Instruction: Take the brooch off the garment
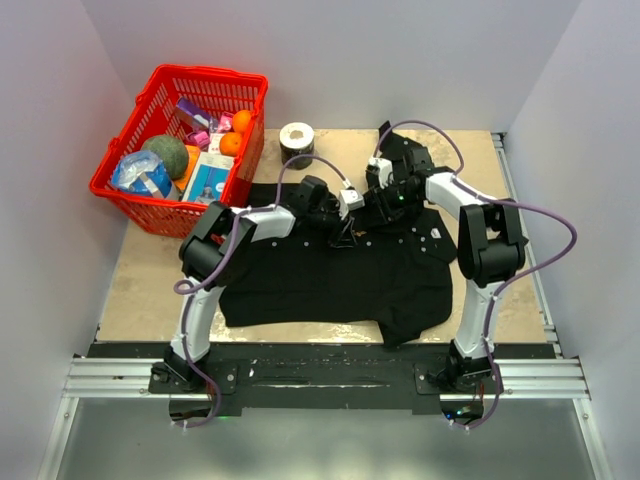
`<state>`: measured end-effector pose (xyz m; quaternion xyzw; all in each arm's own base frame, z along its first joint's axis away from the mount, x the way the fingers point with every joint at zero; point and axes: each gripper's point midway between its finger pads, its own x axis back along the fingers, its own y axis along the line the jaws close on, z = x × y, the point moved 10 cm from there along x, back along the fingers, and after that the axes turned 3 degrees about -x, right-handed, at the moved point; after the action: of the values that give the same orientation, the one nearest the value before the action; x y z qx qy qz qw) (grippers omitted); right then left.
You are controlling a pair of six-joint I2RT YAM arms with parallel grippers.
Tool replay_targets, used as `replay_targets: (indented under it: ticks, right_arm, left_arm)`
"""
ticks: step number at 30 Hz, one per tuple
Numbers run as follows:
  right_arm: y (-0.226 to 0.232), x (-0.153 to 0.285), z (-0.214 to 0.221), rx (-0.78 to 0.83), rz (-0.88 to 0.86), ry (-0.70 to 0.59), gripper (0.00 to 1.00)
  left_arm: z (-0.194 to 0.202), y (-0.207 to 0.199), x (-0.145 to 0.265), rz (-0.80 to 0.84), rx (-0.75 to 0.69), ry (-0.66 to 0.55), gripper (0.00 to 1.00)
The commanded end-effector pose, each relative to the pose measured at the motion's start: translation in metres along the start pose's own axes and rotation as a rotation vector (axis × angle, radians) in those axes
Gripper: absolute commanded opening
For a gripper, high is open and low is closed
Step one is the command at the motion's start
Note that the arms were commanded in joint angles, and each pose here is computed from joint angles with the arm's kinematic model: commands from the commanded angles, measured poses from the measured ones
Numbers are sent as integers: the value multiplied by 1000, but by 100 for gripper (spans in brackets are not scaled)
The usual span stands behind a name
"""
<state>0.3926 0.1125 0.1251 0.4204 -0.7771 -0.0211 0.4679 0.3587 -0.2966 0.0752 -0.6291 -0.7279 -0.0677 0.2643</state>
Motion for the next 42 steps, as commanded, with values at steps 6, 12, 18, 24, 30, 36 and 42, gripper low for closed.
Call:
replay_targets:
  ticks: [6, 12, 18, 24, 30, 36, 42]
  right_arm:
    - [45, 20, -5, 409, -28, -49, 34]
    - [57, 1, -4, 572, -19, -18, 37]
    - [67, -15, 3, 704, 37, 20, 38]
    - [71, -21, 1, 807, 205, -10, 36]
    - [73, -14, -11, 861, 351, -71, 31]
    - [72, -11, -14, 870, 392, -74, 30]
    - [63, -16, -20, 826, 446, -49, 30]
  left_arm:
    - [-31, 0, 71, -108, 65, -50, 31]
    - [-22, 7, 104, -174, 164, -44, 32]
    - [-24, 9, 115, -191, 166, -46, 32]
    - [-19, 6, 120, -201, 171, -44, 32]
    - [-15, 1, 122, -201, 177, -52, 32]
    - [-11, 0, 121, -200, 181, -58, 32]
    - [-10, 1, 119, -196, 186, -56, 32]
